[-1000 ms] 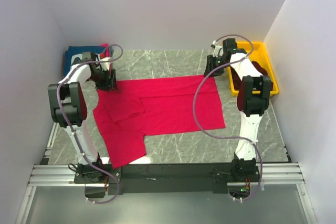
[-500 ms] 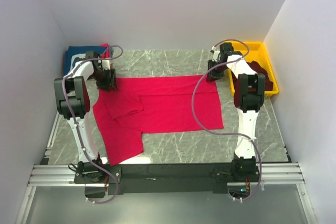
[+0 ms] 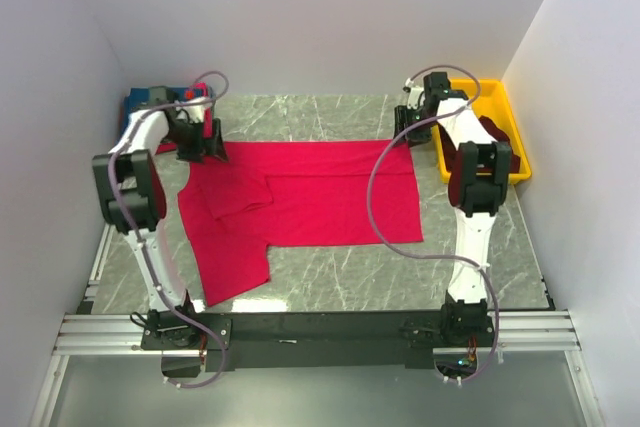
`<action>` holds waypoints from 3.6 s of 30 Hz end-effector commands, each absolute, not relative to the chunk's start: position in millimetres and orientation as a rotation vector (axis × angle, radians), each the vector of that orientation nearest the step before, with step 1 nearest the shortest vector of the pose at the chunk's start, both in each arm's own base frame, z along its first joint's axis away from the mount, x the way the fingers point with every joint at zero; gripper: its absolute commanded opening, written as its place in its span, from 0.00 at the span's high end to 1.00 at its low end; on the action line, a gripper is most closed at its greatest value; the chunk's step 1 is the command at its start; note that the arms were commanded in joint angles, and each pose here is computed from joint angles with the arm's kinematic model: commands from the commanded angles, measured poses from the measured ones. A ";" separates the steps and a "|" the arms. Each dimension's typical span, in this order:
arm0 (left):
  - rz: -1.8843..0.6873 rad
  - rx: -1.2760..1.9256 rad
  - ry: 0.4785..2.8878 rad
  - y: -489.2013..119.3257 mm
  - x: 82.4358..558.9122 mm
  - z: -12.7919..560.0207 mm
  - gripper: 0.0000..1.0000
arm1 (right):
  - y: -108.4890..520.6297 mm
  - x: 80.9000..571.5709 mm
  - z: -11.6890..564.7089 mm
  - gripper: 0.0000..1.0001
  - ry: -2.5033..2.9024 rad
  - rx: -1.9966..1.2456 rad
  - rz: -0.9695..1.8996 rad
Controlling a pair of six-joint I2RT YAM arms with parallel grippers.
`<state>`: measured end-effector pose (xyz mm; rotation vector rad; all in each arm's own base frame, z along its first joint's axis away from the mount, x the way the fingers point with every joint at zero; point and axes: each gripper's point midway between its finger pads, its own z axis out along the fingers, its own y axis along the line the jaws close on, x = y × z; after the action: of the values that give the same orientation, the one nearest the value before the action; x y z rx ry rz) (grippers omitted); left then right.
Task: Fold and stack the t-shirts
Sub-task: Fold the tshirt
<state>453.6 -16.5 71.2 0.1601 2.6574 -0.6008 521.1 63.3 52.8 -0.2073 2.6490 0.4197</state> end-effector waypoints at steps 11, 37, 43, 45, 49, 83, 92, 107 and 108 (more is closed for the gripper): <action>-0.579 1.078 2.444 -11.3 241.2 142.2 0.01 | 66.8 331.8 150.8 0.21 2.549 -0.872 0.289; -0.336 1.466 2.491 -19.3 172.6 49.7 0.57 | 62.2 245.4 29.2 0.57 2.485 -1.355 -0.028; -0.321 1.444 2.518 -17.3 174.8 41.4 0.56 | 61.2 237.0 16.9 0.58 2.498 -1.427 -0.031; -0.317 1.432 2.522 -16.6 176.9 40.5 0.55 | 60.4 237.9 14.2 0.58 2.501 -1.435 -0.041; -0.310 1.417 2.522 -16.8 181.4 37.6 0.53 | 55.7 236.5 5.4 0.60 2.514 -1.458 -0.067; -0.266 1.500 2.569 -5.7 183.7 63.2 1.00 | 36.5 239.7 46.1 1.00 2.485 -1.405 -0.073; -0.307 1.356 2.560 -9.3 239.2 93.9 1.00 | 39.2 272.0 67.5 1.00 2.484 -1.363 -0.031; -0.251 1.147 2.544 -6.5 318.3 118.8 1.00 | 38.3 315.5 80.1 1.00 2.483 -1.344 -0.054; -0.245 1.140 2.539 -6.4 322.2 120.5 1.00 | 38.8 318.4 80.4 1.00 2.481 -1.348 -0.055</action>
<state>301.5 -4.1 106.9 1.1955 2.5844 -0.2624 303.5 41.8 70.8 -1.3551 2.4968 -0.0349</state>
